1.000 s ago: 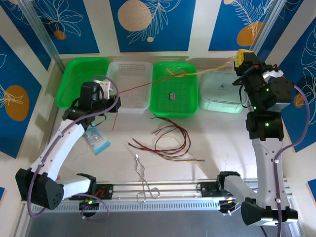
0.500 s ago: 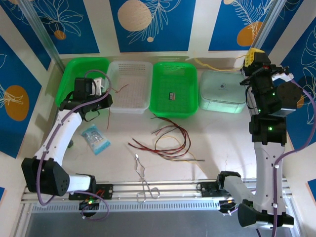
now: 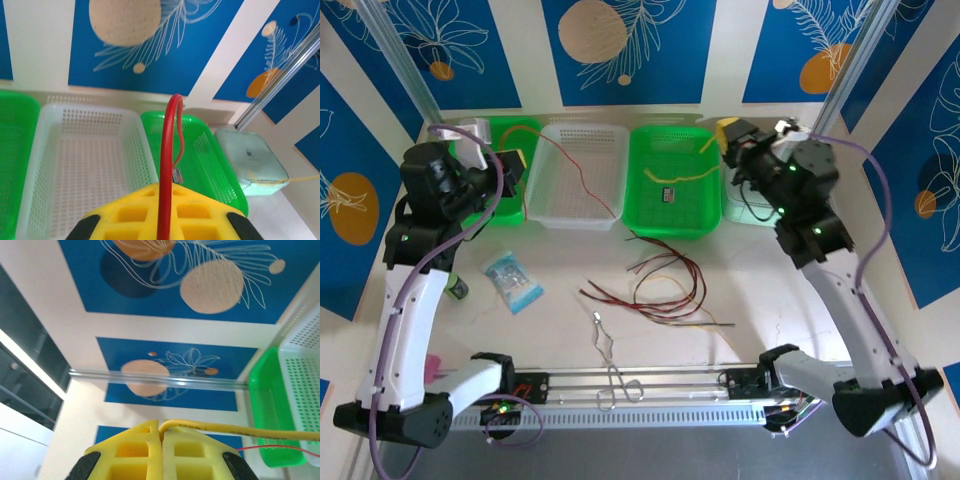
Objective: Untangle the cables
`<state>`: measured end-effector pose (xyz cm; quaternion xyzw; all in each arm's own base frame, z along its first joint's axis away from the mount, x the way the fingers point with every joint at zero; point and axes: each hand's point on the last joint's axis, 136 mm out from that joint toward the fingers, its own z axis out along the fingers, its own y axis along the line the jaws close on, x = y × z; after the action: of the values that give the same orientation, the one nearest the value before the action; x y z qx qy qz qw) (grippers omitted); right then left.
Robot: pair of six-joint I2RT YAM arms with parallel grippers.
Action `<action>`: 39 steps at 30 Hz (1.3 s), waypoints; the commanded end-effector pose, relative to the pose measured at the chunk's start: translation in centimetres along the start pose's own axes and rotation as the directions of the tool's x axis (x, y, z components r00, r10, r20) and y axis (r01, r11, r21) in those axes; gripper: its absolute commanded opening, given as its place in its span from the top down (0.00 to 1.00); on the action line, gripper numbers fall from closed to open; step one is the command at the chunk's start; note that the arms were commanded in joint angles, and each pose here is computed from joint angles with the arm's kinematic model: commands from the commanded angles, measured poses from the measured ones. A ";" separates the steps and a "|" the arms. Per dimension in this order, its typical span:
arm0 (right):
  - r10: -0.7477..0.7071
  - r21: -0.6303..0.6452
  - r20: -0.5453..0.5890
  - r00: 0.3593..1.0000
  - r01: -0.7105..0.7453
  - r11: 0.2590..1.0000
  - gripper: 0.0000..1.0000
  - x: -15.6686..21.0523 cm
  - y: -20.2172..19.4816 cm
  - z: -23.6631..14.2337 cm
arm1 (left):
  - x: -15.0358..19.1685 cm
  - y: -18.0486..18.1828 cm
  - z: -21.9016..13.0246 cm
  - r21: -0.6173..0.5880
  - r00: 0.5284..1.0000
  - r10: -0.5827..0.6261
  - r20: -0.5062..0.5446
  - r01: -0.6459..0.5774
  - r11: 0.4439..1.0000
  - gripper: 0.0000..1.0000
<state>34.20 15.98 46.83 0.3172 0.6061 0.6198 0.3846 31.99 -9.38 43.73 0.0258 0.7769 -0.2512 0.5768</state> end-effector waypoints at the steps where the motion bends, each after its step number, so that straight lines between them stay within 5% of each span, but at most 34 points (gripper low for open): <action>1: -0.104 -0.040 0.021 0.994 0.105 0.994 1.00 0.9 -0.1 2.4 | -2.6 0.4 -1.4 -0.060 0.995 0.045 0.089 -0.040 0.997 1.00; 8: -0.148 -0.086 -0.037 0.988 0.144 0.986 1.00 5.0 -4.0 10.6 | -6.8 0.9 -2.5 -0.167 0.969 0.156 0.194 -0.124 0.978 1.00; 13: -0.251 -0.167 -0.074 0.965 0.236 0.957 1.00 9.4 -4.7 16.3 | -10.0 4.2 -4.9 -0.436 0.932 0.288 0.221 -0.170 0.884 1.00; 19: -0.303 -0.178 -0.220 0.927 0.267 0.947 1.00 14.6 -9.6 24.9 | -10.0 5.1 -4.5 -0.481 0.929 0.336 0.154 -0.226 0.847 1.00; 25: -0.224 0.069 -0.321 0.920 0.259 0.963 1.00 18.4 -19.0 30.8 | -7.7 6.4 -2.9 -0.481 0.941 0.332 0.072 -0.259 0.838 1.00; 31: -0.018 0.370 -0.368 0.930 0.164 0.915 1.00 19.9 -28.9 31.7 | -6.1 7.5 -1.9 -0.484 0.951 0.310 -0.019 -0.280 0.829 1.00; 32: -0.021 0.372 -0.388 0.921 0.178 0.911 0.98 20.3 -29.2 31.7 | -6.0 7.8 -1.8 -0.490 0.951 0.307 -0.036 -0.285 0.824 1.00; 35: -0.071 0.415 -0.393 0.917 0.246 0.876 0.63 20.4 -29.1 30.8 | -6.1 8.1 -1.7 -0.501 0.950 0.310 -0.047 -0.291 0.815 1.00; 39: -0.083 0.438 -0.356 0.931 0.245 0.865 0.36 18.9 -27.8 30.0 | -6.9 8.6 -2.0 -0.537 0.946 0.321 -0.048 -0.296 0.790 1.00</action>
<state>53.79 47.81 14.91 0.2368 0.8259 0.4596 0.2248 36.14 -0.64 45.00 -0.0066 0.8031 0.0437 0.5942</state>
